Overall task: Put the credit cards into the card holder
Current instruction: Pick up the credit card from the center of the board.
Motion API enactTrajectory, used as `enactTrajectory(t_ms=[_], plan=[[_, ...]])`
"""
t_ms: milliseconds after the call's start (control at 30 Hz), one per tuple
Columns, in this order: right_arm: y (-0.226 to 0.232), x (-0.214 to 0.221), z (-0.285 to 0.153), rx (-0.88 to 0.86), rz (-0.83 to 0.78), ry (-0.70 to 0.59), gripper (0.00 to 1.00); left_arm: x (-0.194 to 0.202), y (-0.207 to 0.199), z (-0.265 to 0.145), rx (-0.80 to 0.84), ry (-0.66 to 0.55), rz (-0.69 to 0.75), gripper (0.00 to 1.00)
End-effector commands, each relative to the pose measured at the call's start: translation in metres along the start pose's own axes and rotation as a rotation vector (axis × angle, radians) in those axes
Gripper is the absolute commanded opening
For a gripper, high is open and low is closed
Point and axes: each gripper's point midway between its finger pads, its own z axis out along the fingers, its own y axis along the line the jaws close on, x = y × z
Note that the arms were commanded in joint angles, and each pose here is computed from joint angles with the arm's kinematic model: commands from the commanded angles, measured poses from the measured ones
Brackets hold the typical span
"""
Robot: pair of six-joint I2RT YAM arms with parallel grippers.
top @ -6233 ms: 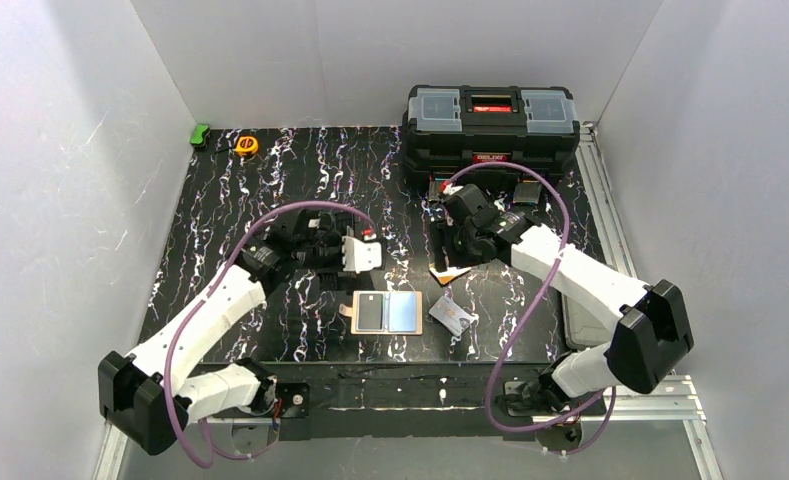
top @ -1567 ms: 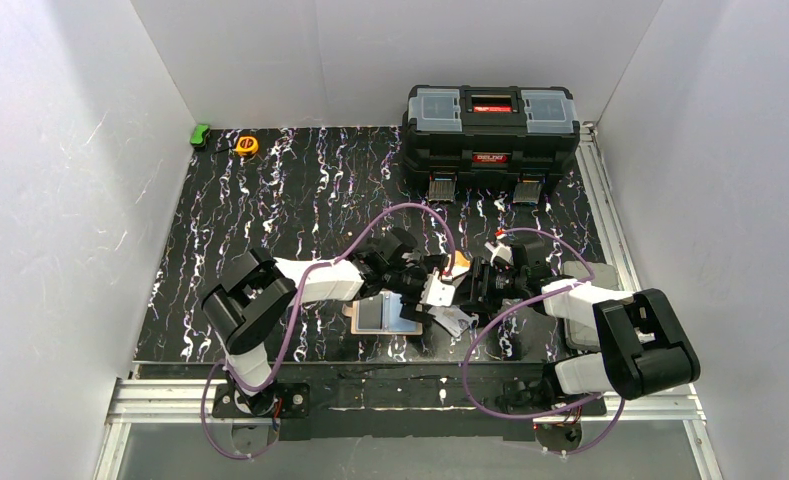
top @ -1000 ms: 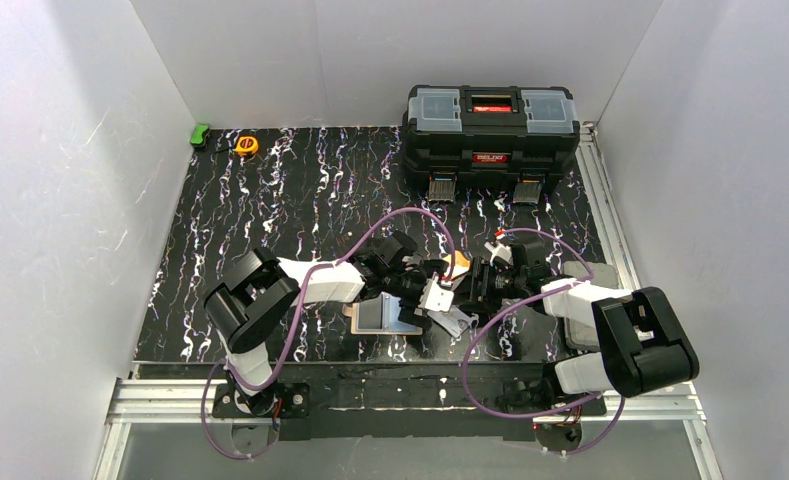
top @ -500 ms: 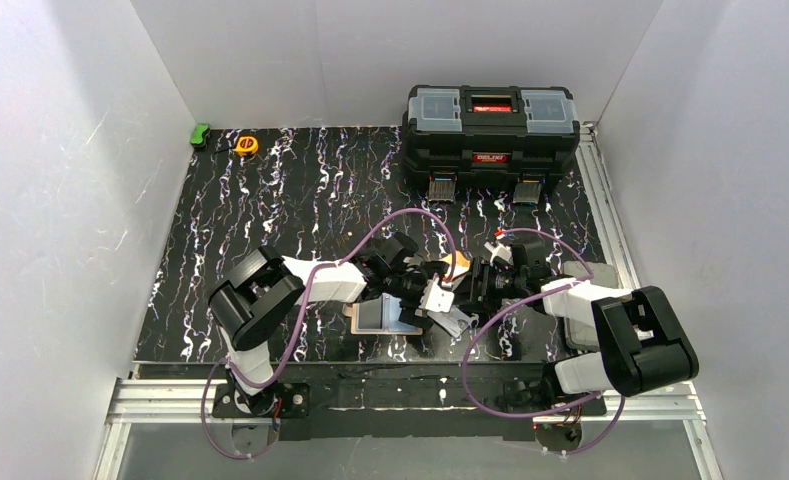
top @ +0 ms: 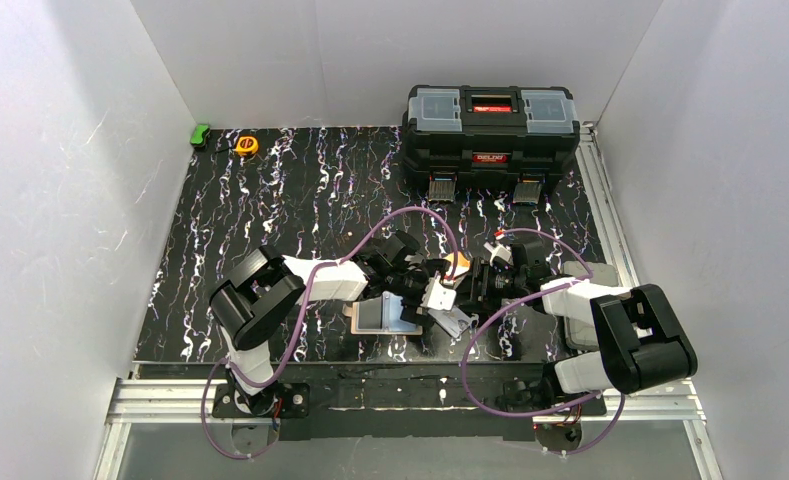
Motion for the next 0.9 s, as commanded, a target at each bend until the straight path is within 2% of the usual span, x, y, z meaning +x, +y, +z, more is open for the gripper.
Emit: enactTrajectory(t_ms=[0,533,867], plan=[[-0.009,0.001,0.002,0.038,0.004,0.010,0.63,-0.024,0.001,-0.008,0.019,-0.049,0.001,0.98],[-0.009,0.001,0.003,0.039,0.008,0.012,0.62,-0.032,0.011,-0.006,0.011,-0.070,-0.036,0.98],[-0.009,0.002,0.003,0.038,0.008,0.014,0.62,-0.020,0.000,-0.002,0.041,-0.047,-0.020,0.98]])
